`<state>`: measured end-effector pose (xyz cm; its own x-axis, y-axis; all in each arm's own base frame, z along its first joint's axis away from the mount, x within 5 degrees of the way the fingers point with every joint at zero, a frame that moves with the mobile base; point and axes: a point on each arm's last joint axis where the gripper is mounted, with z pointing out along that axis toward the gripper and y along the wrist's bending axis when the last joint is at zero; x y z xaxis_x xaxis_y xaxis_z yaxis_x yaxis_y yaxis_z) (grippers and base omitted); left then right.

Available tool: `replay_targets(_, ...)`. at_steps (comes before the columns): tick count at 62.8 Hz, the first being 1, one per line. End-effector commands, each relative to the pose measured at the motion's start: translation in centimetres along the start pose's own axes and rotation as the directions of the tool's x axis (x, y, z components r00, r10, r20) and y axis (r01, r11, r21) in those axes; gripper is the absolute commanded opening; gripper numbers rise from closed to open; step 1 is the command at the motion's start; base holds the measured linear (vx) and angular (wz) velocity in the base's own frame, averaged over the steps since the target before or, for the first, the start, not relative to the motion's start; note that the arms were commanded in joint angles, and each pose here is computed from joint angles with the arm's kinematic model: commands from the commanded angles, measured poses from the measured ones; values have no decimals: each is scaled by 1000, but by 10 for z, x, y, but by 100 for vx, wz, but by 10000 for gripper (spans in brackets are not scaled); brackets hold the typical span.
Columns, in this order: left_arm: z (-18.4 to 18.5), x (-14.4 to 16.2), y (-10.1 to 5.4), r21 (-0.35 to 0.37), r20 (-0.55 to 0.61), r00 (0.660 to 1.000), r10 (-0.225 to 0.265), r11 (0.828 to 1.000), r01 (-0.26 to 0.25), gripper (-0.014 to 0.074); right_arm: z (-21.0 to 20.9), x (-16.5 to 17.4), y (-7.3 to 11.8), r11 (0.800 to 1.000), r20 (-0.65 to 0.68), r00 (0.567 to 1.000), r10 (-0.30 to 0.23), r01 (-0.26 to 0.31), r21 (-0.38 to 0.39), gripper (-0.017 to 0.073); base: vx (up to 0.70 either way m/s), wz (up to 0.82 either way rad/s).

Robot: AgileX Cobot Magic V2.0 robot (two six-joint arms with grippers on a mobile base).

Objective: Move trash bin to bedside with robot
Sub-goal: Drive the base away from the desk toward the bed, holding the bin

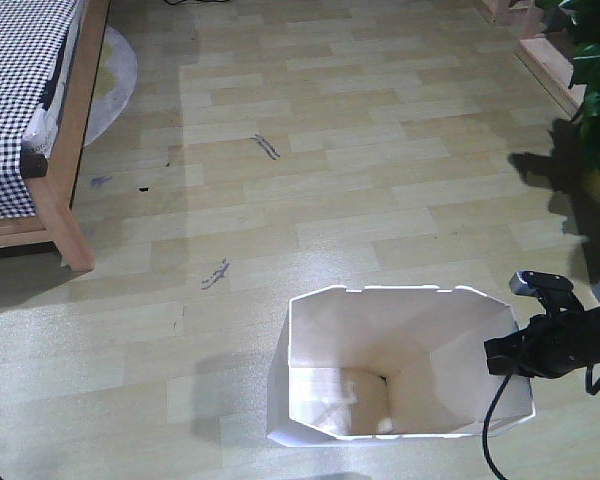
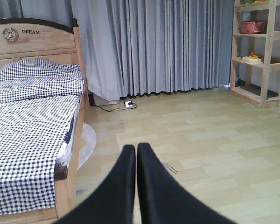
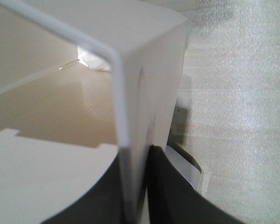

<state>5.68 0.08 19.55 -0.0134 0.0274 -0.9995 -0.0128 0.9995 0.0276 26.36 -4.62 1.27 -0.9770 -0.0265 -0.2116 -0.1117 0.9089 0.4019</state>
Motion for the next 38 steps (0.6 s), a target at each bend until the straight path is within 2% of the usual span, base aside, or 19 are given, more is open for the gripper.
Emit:
replay_targets(1, -1, -4, 0, 8, 77, 997, -24, 1000, 23, -6, -18, -15, 22, 984, 95, 995, 9, 8, -180, -2, 21, 4)
replay_targets(38, -1, -4, 0, 8, 77, 997, -24, 1000, 23, -6, -18, -15, 22, 984, 95, 995, 9, 8, -180, -2, 23, 1)
